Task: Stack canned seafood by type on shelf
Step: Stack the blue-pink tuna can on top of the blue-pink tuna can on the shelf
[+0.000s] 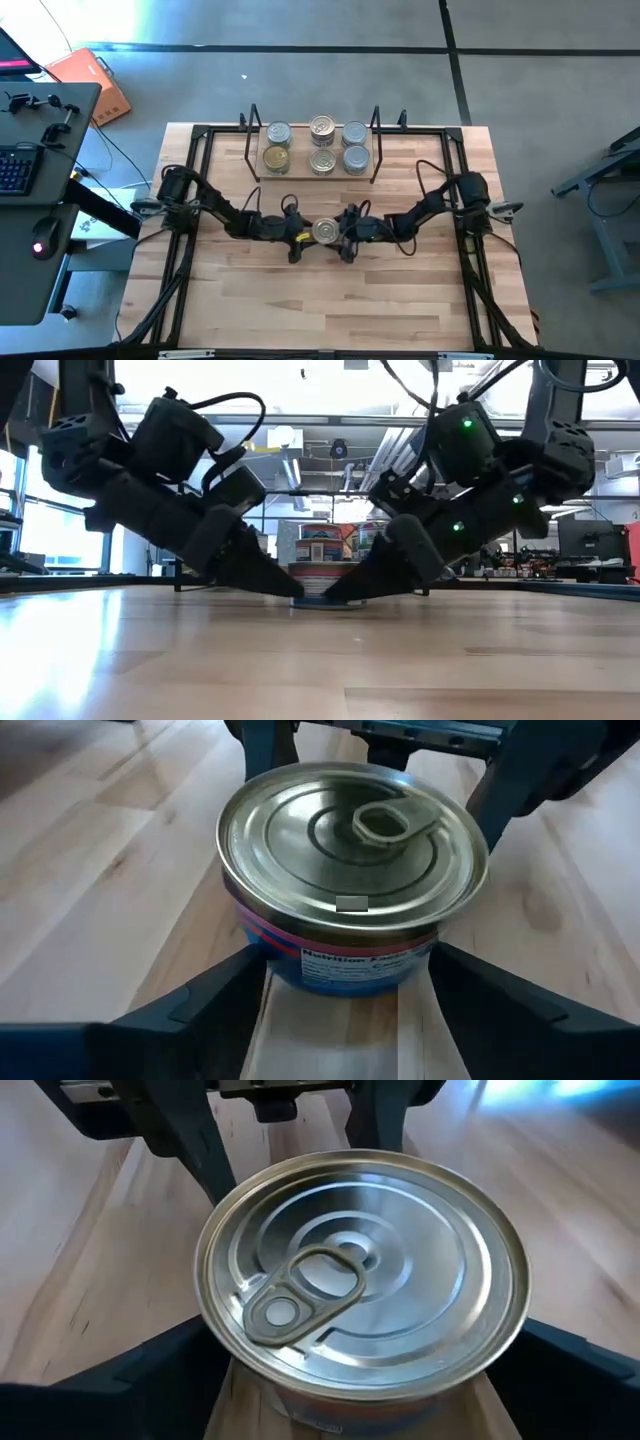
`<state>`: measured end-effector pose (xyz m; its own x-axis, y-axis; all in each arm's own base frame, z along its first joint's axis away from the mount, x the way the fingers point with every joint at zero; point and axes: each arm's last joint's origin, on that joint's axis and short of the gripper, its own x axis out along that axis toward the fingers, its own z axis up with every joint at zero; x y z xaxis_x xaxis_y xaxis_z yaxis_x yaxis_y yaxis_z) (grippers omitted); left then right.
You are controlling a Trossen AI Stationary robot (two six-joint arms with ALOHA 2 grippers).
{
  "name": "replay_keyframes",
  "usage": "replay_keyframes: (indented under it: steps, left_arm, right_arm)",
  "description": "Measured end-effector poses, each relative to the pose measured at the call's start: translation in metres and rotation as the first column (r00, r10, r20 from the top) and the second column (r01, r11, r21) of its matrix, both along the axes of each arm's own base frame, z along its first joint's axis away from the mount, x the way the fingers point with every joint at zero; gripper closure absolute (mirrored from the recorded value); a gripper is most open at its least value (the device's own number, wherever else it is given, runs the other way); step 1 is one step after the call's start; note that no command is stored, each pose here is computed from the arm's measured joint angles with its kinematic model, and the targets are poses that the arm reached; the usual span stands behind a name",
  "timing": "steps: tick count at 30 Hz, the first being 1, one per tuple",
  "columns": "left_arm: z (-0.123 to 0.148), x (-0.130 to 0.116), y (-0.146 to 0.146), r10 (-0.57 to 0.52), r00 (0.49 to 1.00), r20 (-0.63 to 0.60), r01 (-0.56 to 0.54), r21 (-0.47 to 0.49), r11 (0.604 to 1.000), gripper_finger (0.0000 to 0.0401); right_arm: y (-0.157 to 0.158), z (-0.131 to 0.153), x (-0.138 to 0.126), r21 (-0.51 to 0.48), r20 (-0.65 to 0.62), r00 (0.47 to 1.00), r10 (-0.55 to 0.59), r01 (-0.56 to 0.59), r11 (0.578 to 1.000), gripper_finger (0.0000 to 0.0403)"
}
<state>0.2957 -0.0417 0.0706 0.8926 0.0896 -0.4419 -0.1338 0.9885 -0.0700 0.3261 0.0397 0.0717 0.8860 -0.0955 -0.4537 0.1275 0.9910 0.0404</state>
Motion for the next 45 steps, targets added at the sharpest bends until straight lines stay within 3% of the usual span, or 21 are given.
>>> replay_keyframes:
  steps: [7, 12, 16, 20, 27, 32, 39, 45]
  left_arm:
    - [0.004, -0.009, -0.005, -0.025, 0.999, -0.047, 0.025, 0.01, 1.0, 0.0153]
    - [0.008, -0.031, -0.01, -0.008, 0.992, -0.128, 0.007, -0.011, 1.0, 0.0156]
    - [0.01, -0.049, -0.012, 0.037, 0.985, -0.167, -0.037, -0.001, 0.999, 0.0156]
    - [0.009, -0.06, -0.012, 0.082, 0.983, -0.167, -0.08, 0.02, 0.997, 0.0156]
    - [0.008, -0.064, -0.015, 0.098, 0.984, -0.151, -0.095, 0.026, 0.995, 0.0156]
    - [0.008, -0.066, -0.02, 0.1, 0.985, -0.143, -0.095, 0.044, 0.995, 0.0156]
    - [0.009, -0.068, -0.029, 0.091, 0.987, -0.131, -0.083, 0.062, 0.995, 0.0156]
    - [0.01, -0.069, -0.033, 0.087, 0.989, -0.117, -0.079, 0.068, 0.995, 0.0156]
  right_arm:
    - [0.013, 0.0, 0.008, -0.007, -0.008, 0.999, -0.033, 0.033, 0.999, 0.0059]
    - [0.022, 0.007, 0.003, 0.051, -0.023, 0.997, -0.074, 0.075, 0.996, 0.0061]
    - [0.026, 0.024, 0.011, 0.049, -0.029, 0.995, -0.099, 0.101, 0.994, 0.0061]
    - [0.022, 0.05, 0.036, 0.002, -0.044, 0.993, -0.112, 0.113, 0.994, 0.0061]
    - [-0.017, 0.101, 0.079, -0.122, -0.16, 0.959, -0.234, 0.216, 0.969, 0.0061]
    - [-0.063, 0.124, 0.09, -0.151, -0.133, 0.931, -0.341, 0.32, 0.935, 0.0061]
    - [-0.12, 0.126, 0.082, -0.164, -0.128, 0.841, -0.525, 0.504, 0.848, 0.0061]
    - [-0.135, 0.122, 0.076, -0.15, -0.167, 0.808, -0.564, 0.545, 0.825, 0.0061]
